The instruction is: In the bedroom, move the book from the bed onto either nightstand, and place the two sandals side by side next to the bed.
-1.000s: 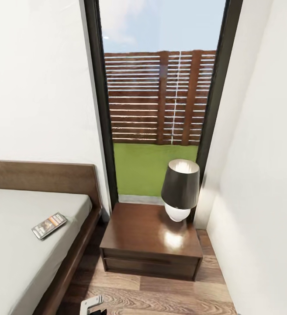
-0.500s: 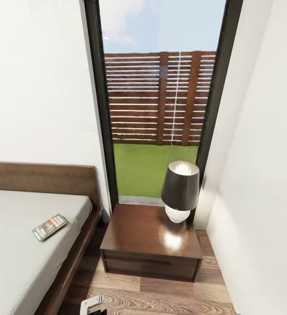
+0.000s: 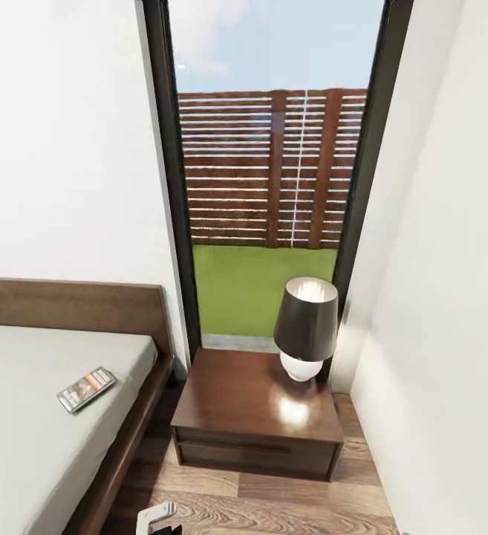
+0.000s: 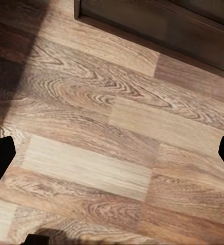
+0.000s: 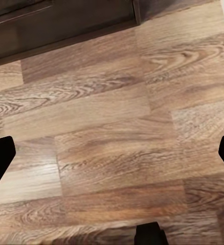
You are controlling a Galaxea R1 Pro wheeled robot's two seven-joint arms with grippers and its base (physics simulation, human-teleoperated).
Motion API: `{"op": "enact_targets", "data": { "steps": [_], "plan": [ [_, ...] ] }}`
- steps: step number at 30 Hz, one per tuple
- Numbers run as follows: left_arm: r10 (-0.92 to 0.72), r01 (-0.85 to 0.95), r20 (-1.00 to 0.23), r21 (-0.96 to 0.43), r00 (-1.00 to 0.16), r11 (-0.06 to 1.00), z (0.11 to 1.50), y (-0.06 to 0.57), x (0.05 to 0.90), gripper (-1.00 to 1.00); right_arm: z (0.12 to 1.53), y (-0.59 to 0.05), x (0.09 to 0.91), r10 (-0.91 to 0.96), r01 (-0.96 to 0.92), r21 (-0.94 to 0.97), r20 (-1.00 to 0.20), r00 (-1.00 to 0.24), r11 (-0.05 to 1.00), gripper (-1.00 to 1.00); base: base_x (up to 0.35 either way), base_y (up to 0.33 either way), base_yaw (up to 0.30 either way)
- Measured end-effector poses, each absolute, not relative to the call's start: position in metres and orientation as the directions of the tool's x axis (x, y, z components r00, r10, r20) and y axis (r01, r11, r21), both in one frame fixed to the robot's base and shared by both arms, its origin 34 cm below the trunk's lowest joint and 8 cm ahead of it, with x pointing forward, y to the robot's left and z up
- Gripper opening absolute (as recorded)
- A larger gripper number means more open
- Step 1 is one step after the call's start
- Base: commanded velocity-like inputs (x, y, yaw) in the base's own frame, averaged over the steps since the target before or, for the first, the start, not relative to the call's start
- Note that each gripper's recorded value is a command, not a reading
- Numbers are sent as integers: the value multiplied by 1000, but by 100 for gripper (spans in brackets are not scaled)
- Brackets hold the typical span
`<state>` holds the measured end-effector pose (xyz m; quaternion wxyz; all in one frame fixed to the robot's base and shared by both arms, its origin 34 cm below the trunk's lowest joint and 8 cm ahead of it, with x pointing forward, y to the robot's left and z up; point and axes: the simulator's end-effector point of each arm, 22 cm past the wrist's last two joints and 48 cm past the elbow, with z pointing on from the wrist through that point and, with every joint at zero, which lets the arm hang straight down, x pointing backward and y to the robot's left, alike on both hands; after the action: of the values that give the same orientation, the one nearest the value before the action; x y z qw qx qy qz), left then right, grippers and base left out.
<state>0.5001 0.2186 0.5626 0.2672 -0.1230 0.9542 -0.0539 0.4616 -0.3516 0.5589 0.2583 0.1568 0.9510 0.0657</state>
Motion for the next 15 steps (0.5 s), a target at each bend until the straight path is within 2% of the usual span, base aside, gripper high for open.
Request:
{"op": "enact_targets", "data": {
  "steps": [15],
  "plan": [
    [-264, -207, -496, -169, -827, 964, 584, 219, 499, 100, 581, -352, 460, 332, 264, 206, -470, -818, 942, 100, 0, 0, 0]
  ]
}}
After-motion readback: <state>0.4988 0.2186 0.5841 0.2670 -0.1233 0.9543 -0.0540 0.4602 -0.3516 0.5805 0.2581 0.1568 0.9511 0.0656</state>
